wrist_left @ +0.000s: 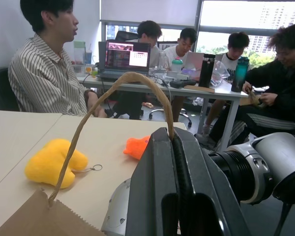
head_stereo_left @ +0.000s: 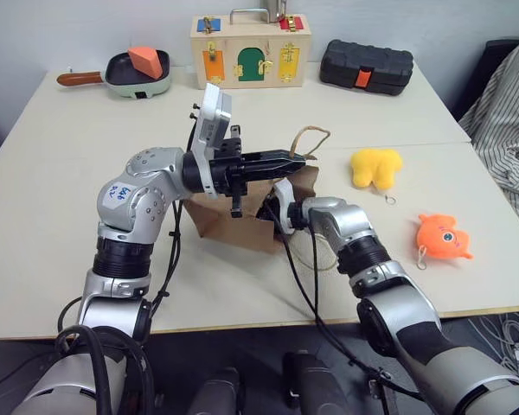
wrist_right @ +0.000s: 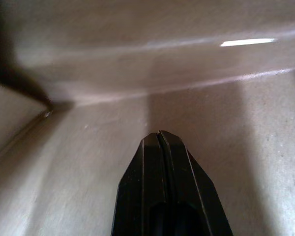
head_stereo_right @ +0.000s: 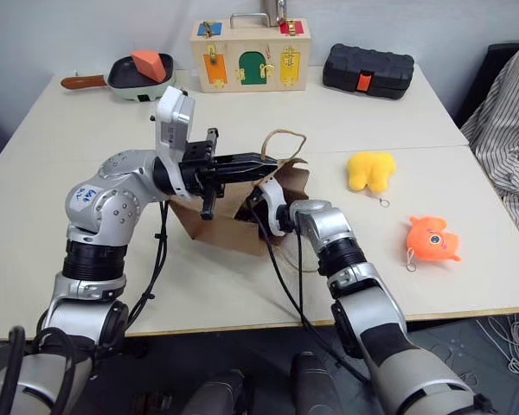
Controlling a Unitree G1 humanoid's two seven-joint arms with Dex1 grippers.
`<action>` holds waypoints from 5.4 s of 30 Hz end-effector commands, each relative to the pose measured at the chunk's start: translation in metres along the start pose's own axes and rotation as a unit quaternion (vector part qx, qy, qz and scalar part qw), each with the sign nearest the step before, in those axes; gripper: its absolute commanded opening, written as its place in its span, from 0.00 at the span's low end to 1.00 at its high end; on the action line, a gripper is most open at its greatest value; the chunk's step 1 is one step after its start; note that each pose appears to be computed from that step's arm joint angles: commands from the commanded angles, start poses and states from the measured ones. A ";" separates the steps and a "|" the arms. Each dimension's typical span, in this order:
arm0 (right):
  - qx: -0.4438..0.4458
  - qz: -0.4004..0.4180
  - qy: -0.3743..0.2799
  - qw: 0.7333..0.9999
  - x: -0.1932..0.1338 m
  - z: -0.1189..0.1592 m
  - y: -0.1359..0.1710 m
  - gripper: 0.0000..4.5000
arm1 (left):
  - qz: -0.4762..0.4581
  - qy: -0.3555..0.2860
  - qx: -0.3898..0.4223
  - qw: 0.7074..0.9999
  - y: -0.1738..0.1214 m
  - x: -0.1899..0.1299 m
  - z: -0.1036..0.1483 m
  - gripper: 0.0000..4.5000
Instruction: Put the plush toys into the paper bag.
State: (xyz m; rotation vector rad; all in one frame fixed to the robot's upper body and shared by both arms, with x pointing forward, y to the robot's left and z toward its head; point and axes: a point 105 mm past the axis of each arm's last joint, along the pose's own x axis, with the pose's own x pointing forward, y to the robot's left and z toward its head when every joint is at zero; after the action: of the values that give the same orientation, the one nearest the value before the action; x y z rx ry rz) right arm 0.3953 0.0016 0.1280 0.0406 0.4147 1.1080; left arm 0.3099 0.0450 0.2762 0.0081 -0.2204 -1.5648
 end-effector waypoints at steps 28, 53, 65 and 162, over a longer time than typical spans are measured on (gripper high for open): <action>0.134 -0.070 -0.039 0.988 -0.006 -0.011 -0.023 0.00 | 0.061 -0.045 0.057 0.996 0.015 -0.030 0.052 0.00; -0.167 -0.137 -0.098 0.972 -0.124 0.043 0.029 0.00 | 0.068 0.007 0.048 0.996 0.018 -0.023 0.025 0.00; -0.089 -0.346 -0.094 0.929 -0.284 0.044 -0.014 0.27 | 0.060 0.008 0.043 0.997 0.015 -0.021 0.023 0.00; -0.327 -0.080 -0.141 0.931 -0.015 0.064 0.027 0.00 | 0.084 -0.018 0.039 0.996 0.022 -0.021 0.028 0.00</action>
State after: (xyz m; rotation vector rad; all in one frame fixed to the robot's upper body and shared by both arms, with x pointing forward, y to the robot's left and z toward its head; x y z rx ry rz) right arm 0.3876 0.0130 0.1831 -0.5257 -0.2213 1.0020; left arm 0.3326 0.0642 0.2911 0.0230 -0.2449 -1.3856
